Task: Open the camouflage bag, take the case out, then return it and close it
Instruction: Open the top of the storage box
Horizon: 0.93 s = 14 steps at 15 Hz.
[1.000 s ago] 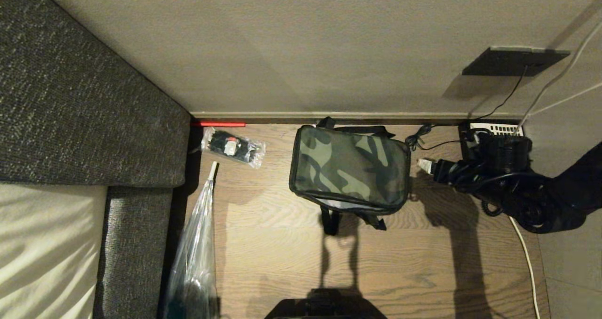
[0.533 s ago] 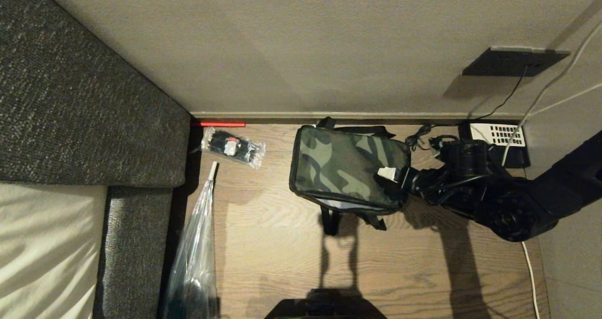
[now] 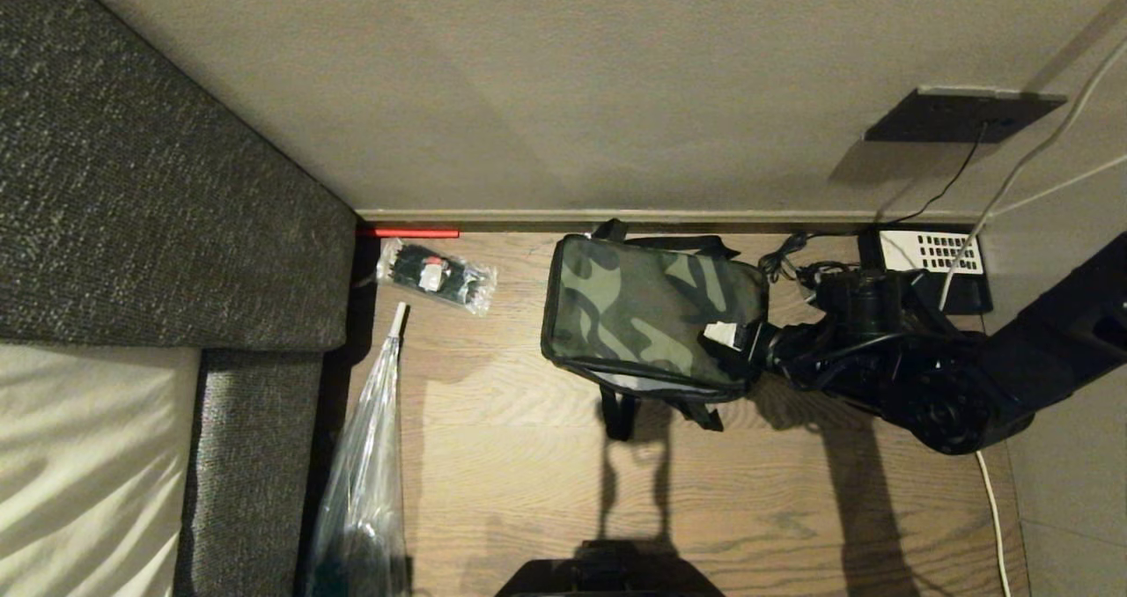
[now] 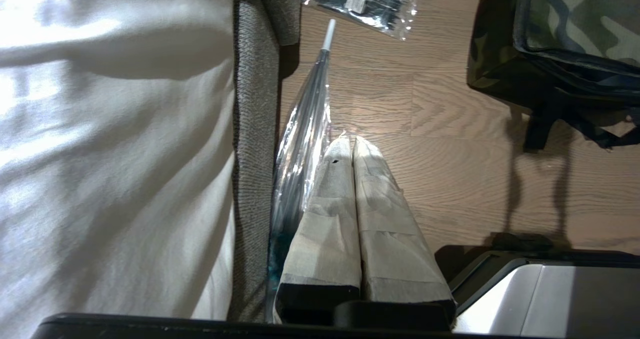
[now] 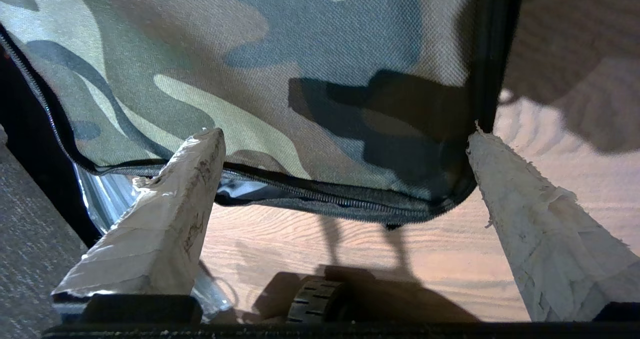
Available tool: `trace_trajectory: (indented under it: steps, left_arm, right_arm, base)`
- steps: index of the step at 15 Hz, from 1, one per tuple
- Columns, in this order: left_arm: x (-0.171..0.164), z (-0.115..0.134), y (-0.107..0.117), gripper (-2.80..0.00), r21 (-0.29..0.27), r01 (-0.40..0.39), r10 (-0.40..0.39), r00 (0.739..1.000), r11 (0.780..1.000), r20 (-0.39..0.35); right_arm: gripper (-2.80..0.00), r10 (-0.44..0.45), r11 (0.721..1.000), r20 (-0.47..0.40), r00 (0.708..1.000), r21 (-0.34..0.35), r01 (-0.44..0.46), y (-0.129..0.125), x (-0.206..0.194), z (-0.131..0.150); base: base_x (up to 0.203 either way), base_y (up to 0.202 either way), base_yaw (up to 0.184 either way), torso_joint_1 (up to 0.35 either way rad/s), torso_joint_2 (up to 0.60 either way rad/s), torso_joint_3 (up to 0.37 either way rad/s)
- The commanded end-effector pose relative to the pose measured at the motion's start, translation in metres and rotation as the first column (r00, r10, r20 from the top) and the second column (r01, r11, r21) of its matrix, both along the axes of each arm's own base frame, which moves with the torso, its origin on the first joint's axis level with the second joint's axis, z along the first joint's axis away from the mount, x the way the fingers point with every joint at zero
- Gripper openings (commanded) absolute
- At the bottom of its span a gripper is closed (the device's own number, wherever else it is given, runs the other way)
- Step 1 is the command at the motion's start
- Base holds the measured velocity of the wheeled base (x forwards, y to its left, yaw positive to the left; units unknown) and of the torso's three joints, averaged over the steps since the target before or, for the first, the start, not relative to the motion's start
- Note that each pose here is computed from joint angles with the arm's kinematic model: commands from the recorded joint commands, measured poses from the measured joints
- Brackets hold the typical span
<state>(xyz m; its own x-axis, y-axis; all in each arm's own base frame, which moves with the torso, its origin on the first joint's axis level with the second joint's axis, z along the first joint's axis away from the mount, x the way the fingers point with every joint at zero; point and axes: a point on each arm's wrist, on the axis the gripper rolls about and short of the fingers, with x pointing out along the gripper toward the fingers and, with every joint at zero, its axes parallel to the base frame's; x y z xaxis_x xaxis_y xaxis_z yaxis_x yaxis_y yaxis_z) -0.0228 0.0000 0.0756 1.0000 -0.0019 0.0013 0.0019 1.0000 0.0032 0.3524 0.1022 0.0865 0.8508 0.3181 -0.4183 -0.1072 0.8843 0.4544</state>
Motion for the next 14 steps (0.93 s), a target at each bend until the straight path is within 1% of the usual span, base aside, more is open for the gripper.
trace_trajectory:
  steps: [1, 2, 5, 7, 9, 11, 14]
  left_arm:
    - [0.0, 0.0, 0.0, -2.8, 0.0, 0.0, 0.0, 1.0, 1.0, 0.0]
    - [0.0, 0.0, 0.0, -2.8, 0.0, 0.0, 0.0, 1.0, 1.0, 0.0]
    - [0.0, 0.0, 0.0, -2.8, 0.0, 0.0, 0.0, 1.0, 1.0, 0.0]
    - [0.0, 0.0, 0.0, -2.8, 0.0, 0.0, 0.0, 1.0, 1.0, 0.0]
    - [0.0, 0.0, 0.0, -2.8, 0.0, 0.0, 0.0, 1.0, 1.0, 0.0]
    - [0.0, 0.0, 0.0, -2.8, 0.0, 0.0, 0.0, 1.0, 1.0, 0.0]
    - [0.0, 0.0, 0.0, -2.8, 0.0, 0.0, 0.0, 1.0, 1.0, 0.0]
  right_arm:
    - [0.0, -0.002, 1.0, 0.028, 1.0, -0.017, 0.002, -0.005, 0.003, 0.005]
    - [0.0, 0.007, 0.999, 0.022, 1.0, -0.035, -0.006, -0.007, 0.003, 0.002]
    - [0.0, 0.012, 0.999, 0.0, 1.0, -0.048, -0.011, -0.006, 0.006, -0.007]
    - [0.0, 0.009, 0.999, -0.003, 1.0, -0.041, -0.009, -0.006, 0.007, -0.008]
    - [0.0, 0.014, 0.999, -0.017, 1.0, -0.052, -0.015, -0.005, 0.008, -0.015]
    - [0.0, 0.011, 0.999, -0.036, 0.999, -0.048, -0.012, -0.005, 0.01, -0.022]
    - [0.0, 0.029, 0.999, -0.036, 0.999, -0.037, -0.031, 0.005, 0.014, -0.025]
  base:
    - [0.0, 0.0, 0.0, 0.0, 0.0, 0.0]
    - [0.0, 0.0, 0.0, 0.0, 0.0, 0.0]
    - [0.0, 0.0, 0.0, 0.0, 0.0, 0.0]
    - [0.0, 0.0, 0.0, 0.0, 0.0, 0.0]
    - [0.0, 0.0, 0.0, 0.0, 0.0, 0.0]
    - [0.0, 0.0, 0.0, 0.0, 0.0, 0.0]
    - [0.0, 0.0, 0.0, 0.0, 0.0, 0.0]
